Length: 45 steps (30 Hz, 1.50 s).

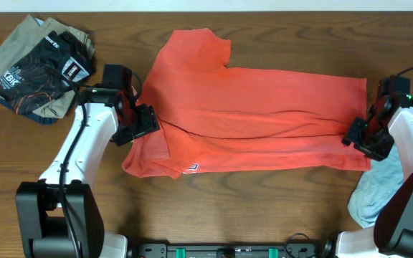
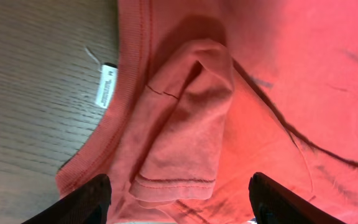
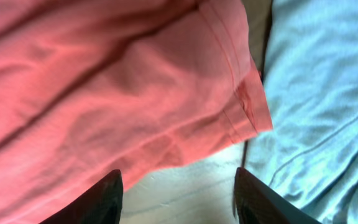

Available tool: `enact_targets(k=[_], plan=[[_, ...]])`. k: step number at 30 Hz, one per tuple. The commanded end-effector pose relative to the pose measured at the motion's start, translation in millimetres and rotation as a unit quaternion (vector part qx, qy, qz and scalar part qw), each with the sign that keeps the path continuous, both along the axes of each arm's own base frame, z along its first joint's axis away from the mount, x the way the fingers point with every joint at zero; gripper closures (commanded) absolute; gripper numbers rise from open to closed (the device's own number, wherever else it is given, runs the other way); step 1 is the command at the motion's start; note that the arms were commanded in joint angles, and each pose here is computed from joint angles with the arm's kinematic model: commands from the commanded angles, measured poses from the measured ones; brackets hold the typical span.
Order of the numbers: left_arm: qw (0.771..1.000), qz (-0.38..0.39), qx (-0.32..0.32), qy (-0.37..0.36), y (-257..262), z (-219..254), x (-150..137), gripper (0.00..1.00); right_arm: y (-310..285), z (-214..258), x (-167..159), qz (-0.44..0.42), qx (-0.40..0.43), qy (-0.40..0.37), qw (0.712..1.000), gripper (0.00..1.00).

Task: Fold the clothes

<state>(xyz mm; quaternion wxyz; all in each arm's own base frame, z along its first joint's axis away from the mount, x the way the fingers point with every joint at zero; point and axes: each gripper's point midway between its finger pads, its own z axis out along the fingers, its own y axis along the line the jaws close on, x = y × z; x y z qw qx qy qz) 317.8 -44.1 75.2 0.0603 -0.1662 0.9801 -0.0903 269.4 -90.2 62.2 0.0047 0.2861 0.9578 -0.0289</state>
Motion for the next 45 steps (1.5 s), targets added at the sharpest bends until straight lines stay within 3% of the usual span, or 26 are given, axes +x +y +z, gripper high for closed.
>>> enact_targets(k=[1, 7, 19, 25, 29, 37, 45], plan=[[1.000, -0.008, 0.003, 0.003, 0.7, -0.9, -5.4, 0.27, -5.4, -10.8, -16.0, -0.008, -0.015, 0.028, 0.999, 0.44], [1.000, -0.008, 0.003, 0.003, 0.7, -1.0, -5.7, 0.27, -9.8, -32.1, -9.7, -0.028, -0.031, -0.002, 0.999, 0.46], [1.000, -0.008, 0.003, 0.013, 1.0, -1.7, -10.4, 0.28, -10.4, -51.6, -7.9, -0.057, -0.037, -0.028, 0.997, 0.62], [1.000, -0.008, 0.003, 0.013, 1.0, -1.6, -10.2, 0.27, -14.9, -53.0, 6.8, -0.067, -0.045, -0.064, 0.995, 0.76], [1.000, -0.008, 0.003, 0.013, 1.0, -1.6, -10.2, 0.27, -18.8, -50.7, 19.6, -0.075, -0.050, -0.091, 0.992, 0.99], [1.000, -0.008, 0.003, 0.013, 1.0, -1.6, -10.2, 0.27, 6.3, -35.3, 53.1, -0.036, 0.033, -0.150, 0.988, 0.99], [1.000, -0.008, 0.003, 0.013, 1.0, -1.6, -10.1, 0.27, -3.1, -4.9, 88.6, -0.025, 0.020, -0.207, 0.978, 0.99]])
